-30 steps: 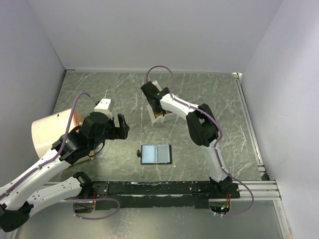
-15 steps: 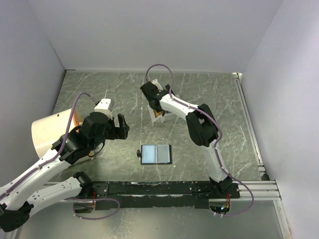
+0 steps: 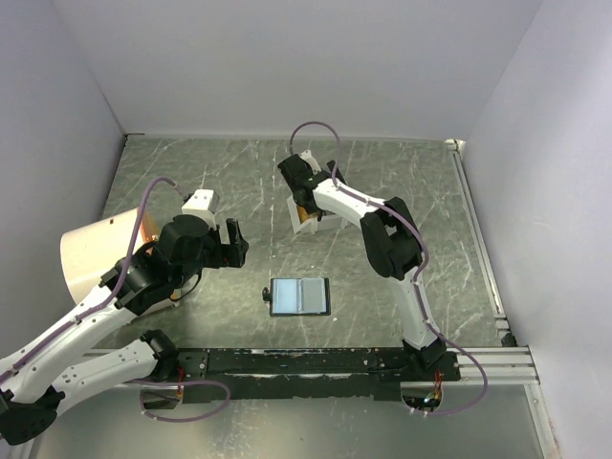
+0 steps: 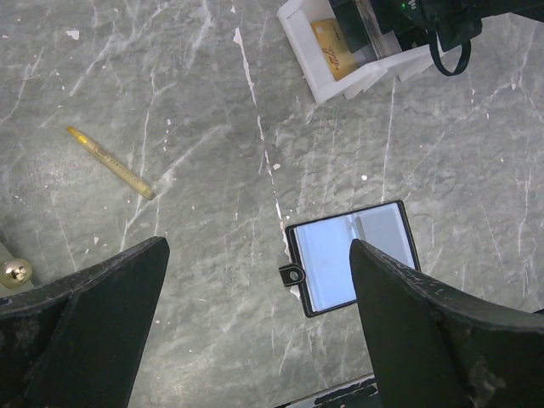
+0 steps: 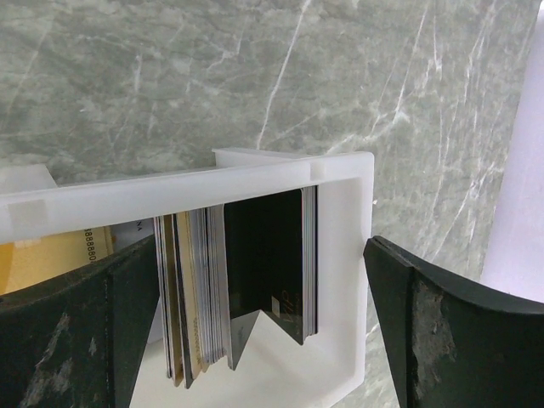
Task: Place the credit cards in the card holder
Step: Pick up the credit card from the storage box.
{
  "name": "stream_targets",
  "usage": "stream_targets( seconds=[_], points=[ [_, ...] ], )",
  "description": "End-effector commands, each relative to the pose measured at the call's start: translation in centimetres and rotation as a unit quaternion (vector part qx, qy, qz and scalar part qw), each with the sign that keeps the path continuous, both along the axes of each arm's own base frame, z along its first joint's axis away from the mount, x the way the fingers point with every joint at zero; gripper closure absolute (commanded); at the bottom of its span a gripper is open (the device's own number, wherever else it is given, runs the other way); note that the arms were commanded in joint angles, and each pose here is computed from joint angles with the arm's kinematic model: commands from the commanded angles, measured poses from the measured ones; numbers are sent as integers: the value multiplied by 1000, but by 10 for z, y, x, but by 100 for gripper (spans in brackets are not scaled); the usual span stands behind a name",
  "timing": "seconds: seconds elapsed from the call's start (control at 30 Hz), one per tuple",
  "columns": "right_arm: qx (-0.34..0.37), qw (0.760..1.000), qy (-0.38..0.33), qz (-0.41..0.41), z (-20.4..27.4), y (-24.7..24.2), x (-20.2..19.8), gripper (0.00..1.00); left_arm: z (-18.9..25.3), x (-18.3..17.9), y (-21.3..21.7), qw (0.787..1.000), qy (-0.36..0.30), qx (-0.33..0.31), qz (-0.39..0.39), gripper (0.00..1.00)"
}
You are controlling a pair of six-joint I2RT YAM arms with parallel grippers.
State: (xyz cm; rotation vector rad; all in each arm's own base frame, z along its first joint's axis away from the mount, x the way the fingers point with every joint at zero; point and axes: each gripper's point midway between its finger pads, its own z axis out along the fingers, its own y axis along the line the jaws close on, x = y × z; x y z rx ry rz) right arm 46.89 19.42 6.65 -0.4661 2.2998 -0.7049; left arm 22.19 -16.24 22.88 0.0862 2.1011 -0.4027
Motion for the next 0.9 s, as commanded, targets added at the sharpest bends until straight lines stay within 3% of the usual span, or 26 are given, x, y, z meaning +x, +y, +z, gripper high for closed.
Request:
stream_targets(
  seconds=[0.0, 0.47, 0.67, 0.73, 0.87],
  points=[
    [9, 1000, -5, -18, 3, -13, -1, 0, 3, 2, 2, 1000, -6, 2, 4, 0],
    [-30, 998, -31, -51, 11, -37, -1, 0, 3, 2, 2, 1000, -6, 3, 3, 1],
    [-14, 998, -30, -60, 7, -40, -1, 0, 3, 2, 1, 1000, -5, 4, 0, 1],
    [1, 998, -32, -55, 10, -38, -1, 6, 2, 2, 0, 1000, -4, 4, 1, 1],
    [18, 998, -49, -45, 24, -37, -1, 28, 2, 2, 0, 1000, -4, 3, -1, 0]
  ],
)
